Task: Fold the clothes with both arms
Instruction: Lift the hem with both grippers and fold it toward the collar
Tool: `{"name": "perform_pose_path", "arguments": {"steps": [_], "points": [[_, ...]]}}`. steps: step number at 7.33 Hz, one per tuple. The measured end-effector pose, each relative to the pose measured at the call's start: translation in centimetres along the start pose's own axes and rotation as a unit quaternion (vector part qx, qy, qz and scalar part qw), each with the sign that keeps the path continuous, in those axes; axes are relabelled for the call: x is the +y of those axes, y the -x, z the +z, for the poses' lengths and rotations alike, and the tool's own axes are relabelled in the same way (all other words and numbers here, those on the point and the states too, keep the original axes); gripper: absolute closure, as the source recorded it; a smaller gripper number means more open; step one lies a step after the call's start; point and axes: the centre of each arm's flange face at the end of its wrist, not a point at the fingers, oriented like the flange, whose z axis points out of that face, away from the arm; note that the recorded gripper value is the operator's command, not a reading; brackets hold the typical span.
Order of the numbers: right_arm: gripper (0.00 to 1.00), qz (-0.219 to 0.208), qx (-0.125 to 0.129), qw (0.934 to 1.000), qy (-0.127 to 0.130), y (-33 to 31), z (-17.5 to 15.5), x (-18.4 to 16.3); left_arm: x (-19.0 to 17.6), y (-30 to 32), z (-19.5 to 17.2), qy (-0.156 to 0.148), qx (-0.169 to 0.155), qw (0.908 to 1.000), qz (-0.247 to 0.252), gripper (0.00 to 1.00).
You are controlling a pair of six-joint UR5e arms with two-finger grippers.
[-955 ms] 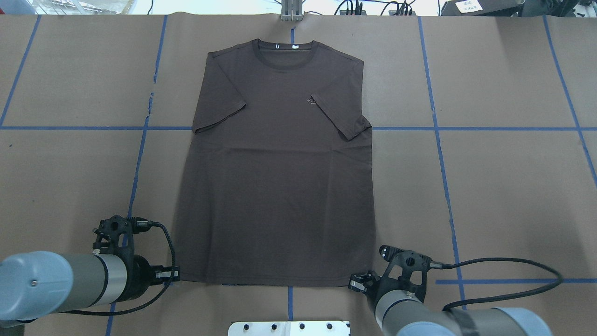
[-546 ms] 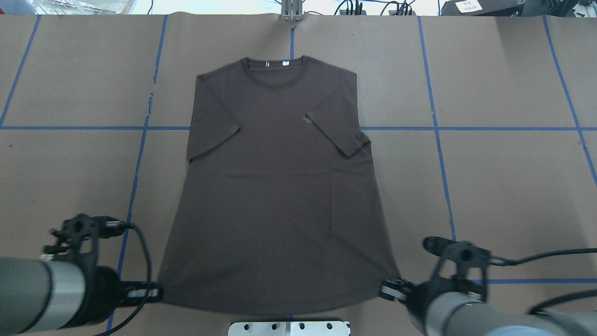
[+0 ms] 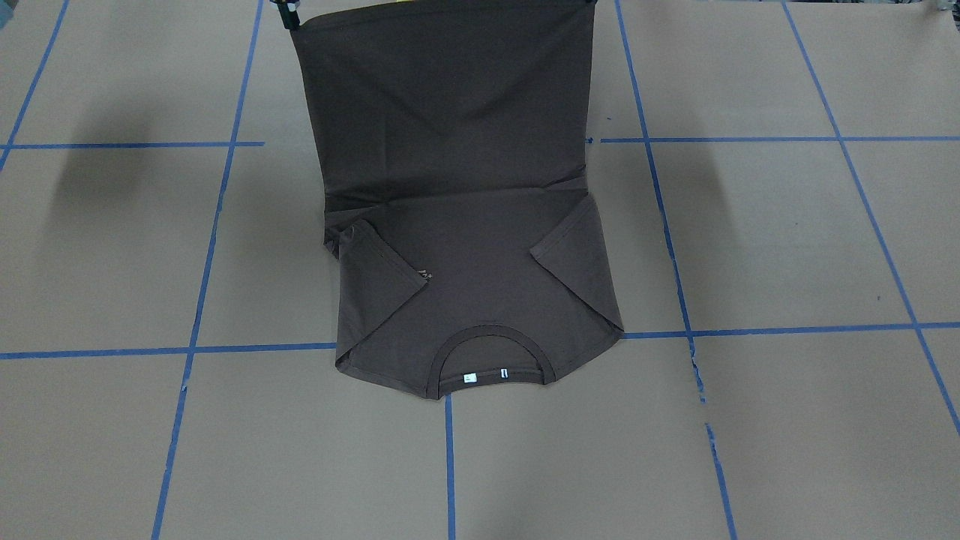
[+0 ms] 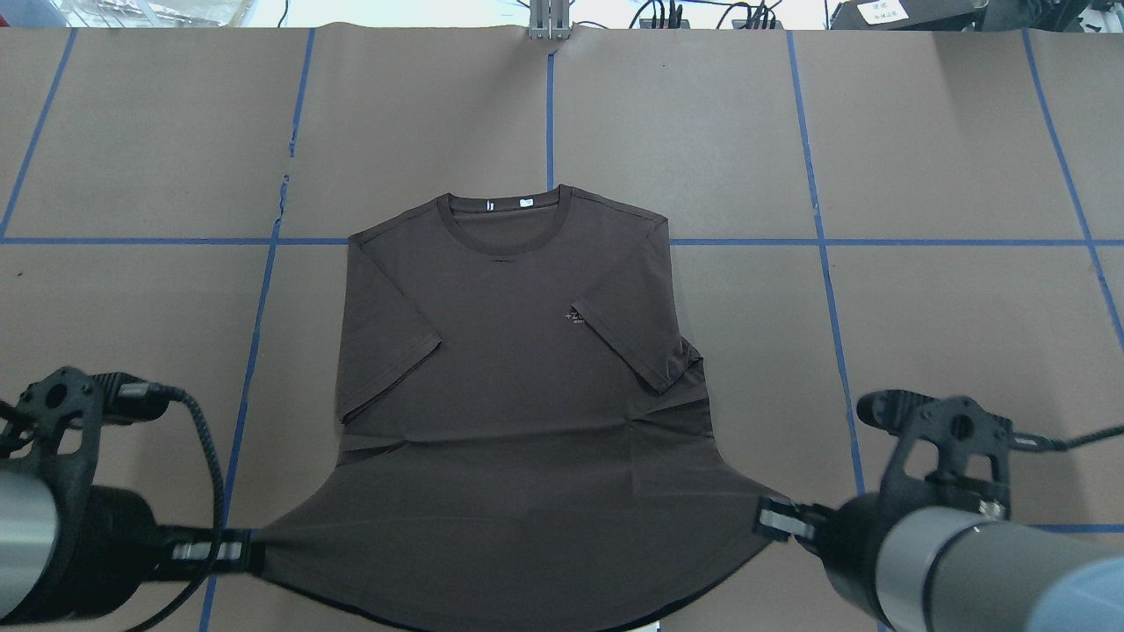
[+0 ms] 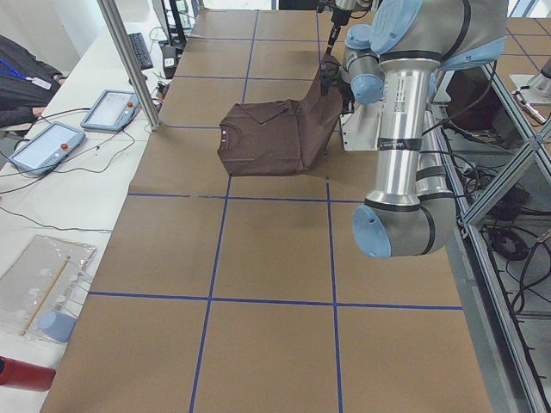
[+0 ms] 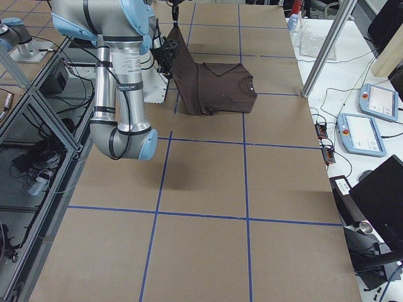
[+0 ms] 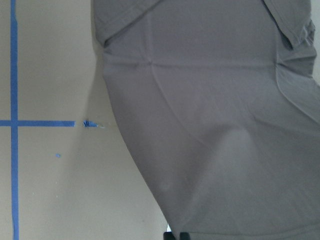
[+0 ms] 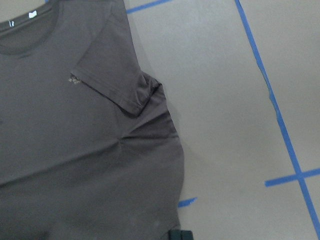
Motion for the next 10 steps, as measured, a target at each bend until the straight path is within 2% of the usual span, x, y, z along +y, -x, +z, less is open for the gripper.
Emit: {"name": "perform_pose_path", "arguments": {"steps": [3,6,8,10], "points": [[1.00,0.009,0.025,0.9989,-0.039,6.0,4.3,-10.0,-9.5,0.1,2.7,-0.079,-0.041,0.9960,0.011,1.00],[1.00,0.018,0.025,0.9968,-0.074,9.4,14.2,-18.7,-18.3,-0.4,6.8,-0.112,-0.087,0.9899,0.002,1.00],[1.00,0.013,0.032,0.9956,-0.087,9.4,19.5,-22.3,-23.9,1.6,10.0,-0.128,-0.106,0.9861,0.008,1.00],[1.00,0.011,0.041,0.9949,-0.091,9.6,23.5,-24.2,-27.9,4.4,14.4,-0.145,-0.116,0.9827,0.008,1.00]]}}
